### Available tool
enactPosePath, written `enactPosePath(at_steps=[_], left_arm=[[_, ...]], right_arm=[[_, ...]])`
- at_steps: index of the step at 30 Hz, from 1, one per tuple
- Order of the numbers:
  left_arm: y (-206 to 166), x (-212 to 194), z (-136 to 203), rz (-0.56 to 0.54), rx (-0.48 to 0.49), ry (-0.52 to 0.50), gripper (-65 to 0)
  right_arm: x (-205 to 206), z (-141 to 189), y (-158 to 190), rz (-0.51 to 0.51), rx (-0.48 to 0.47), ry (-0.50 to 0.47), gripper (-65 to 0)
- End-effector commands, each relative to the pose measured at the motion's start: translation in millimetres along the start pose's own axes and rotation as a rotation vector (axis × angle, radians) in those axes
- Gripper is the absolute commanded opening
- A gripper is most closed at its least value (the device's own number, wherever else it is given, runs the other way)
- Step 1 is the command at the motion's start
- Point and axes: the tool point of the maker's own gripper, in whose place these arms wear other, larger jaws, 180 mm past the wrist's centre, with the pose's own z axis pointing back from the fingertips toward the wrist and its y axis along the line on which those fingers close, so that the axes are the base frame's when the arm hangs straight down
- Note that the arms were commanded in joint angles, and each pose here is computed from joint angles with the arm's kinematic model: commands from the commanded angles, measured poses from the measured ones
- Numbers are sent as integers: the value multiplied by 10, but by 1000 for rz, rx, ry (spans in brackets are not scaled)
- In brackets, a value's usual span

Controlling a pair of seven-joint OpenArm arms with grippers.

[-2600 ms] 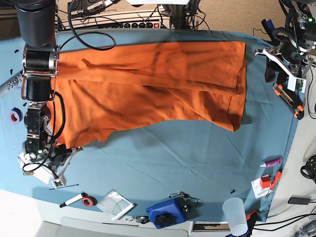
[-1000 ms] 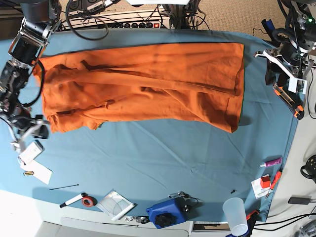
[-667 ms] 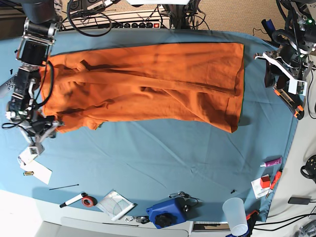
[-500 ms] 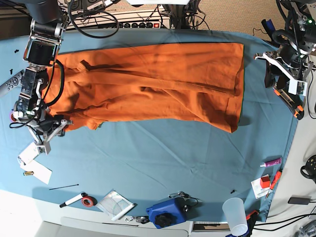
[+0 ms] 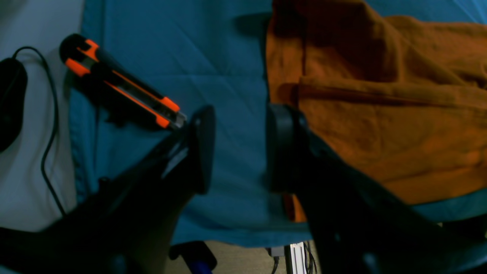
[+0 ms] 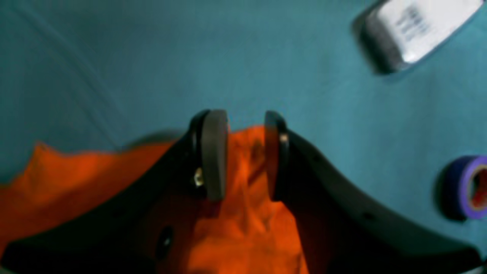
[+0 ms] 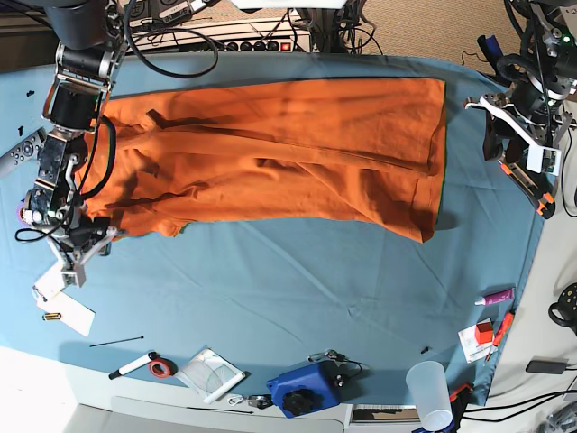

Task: Layout the t-shirt on the table in an organized manner, then fold the t-shirt properly
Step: 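Grasp the hem corner with the right gripper and pull it outward, then lower the left gripper and grasp the shirt's opposite corner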

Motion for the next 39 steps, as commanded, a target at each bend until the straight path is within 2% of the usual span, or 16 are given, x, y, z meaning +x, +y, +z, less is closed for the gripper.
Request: enactPosePath(at_steps=[1,12,16,21,27,35,39], left_arm=[[-9,98,27,-15,-4,-37,-418],[-9,105,25,-15,-4,-39,-418],[-9,104,26,-15,-4,-38,-418],[-9,104,26,-15,-4,-38,-418],[-9,105,26,-15,-4,-39,-418],[-9,104,26,-15,-4,-39,-418],[-9,104,26,-15,-4,-39,-418]], right_arm=[[195,71,-120,-3,-29,-51,-479],[64,41,-50,7,-7,-13,-482],[14,12,80,18,30,6,-575],[-54,-29,219,11,54,28,-650],[-3,26,210,29,50,26,-650],[394,422,235,120,9,-51,-650],[357,532,268,152,-5,-69,-650]])
